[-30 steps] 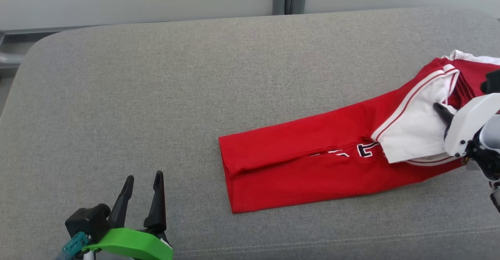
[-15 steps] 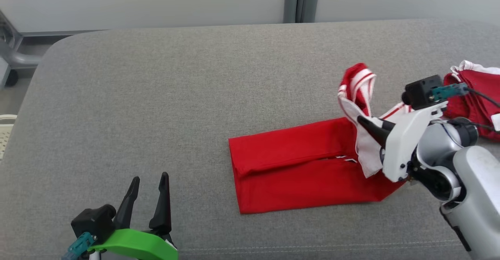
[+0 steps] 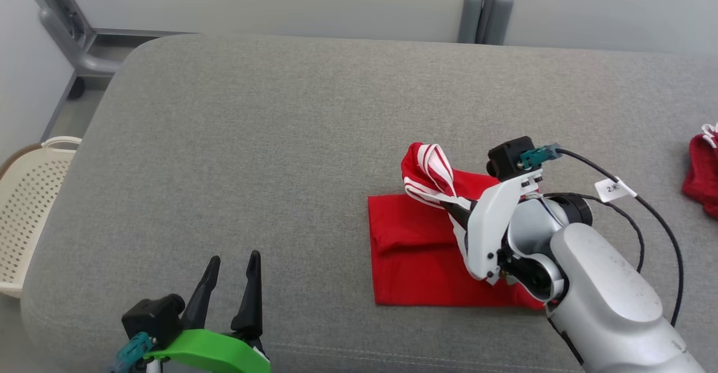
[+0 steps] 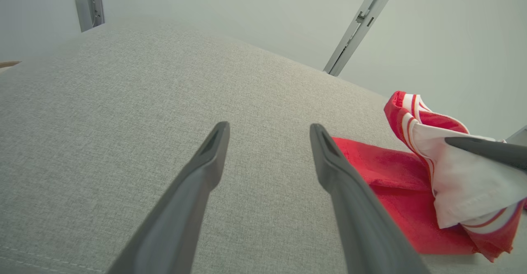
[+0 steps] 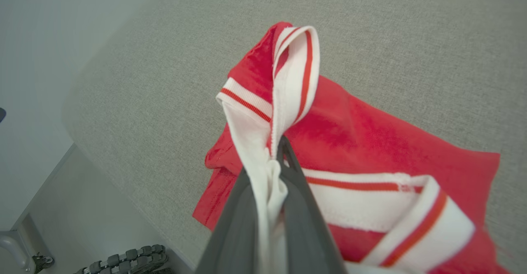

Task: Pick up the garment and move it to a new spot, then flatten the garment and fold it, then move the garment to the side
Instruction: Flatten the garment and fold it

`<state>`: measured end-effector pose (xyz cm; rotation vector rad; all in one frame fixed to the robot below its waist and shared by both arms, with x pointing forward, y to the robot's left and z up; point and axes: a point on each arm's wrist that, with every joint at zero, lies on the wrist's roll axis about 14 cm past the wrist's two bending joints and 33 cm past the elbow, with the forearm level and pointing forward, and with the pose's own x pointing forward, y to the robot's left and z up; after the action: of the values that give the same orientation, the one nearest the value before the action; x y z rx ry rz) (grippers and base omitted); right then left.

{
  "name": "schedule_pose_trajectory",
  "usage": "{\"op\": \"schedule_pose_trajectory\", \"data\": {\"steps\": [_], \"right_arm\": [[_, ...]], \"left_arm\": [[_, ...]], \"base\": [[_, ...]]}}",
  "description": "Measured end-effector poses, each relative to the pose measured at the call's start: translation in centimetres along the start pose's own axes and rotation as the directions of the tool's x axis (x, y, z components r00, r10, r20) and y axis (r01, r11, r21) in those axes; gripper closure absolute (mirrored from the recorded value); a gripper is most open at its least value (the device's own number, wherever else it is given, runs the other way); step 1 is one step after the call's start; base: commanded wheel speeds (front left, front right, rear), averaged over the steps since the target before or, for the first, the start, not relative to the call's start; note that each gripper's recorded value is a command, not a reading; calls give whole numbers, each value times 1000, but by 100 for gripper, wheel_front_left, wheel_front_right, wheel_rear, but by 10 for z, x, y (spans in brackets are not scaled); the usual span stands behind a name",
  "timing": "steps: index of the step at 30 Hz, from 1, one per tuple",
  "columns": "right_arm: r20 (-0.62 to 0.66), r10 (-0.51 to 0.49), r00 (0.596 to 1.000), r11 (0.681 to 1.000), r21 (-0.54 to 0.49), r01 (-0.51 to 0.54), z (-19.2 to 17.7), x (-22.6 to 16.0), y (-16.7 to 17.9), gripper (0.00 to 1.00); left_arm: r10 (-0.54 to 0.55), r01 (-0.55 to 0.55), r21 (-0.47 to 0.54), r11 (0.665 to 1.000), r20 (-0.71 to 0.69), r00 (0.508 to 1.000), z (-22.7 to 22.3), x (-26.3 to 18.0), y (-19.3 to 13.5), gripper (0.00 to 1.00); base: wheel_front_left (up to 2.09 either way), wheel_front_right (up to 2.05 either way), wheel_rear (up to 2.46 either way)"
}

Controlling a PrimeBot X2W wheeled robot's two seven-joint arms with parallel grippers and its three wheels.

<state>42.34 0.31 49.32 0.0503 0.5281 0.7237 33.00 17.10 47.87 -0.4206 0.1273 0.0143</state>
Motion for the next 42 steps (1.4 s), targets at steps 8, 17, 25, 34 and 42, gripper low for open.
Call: {"op": "schedule_pose_trajectory", "data": {"steps": [8,17,25,34,42], "right_arm": [[-70,23,997,1000,19,-21,-17,35,19,100],[-104,2,995,1000,1,-2,-23,56,21,76],[-27,2,1000,1000,23,-2,2,57,21,0],[122,-71,990,996,57,64,43,35,-13,0],[203,-198,959,976,132,174,44,-3,-70,0]], "left_arm": [[27,-27,-16,1000,8,1000,-1,-9,6,0],[53,-52,-27,998,13,999,-3,-13,12,0],[38,-38,-23,999,10,999,-4,-9,9,0],[-13,13,-12,1000,-1,1000,-5,0,-6,0],[-57,57,-2,998,-15,998,-7,7,-20,0]], "base": [[0,0,0],[0,0,0],[0,0,0],[0,0,0],[0,0,0]]}}
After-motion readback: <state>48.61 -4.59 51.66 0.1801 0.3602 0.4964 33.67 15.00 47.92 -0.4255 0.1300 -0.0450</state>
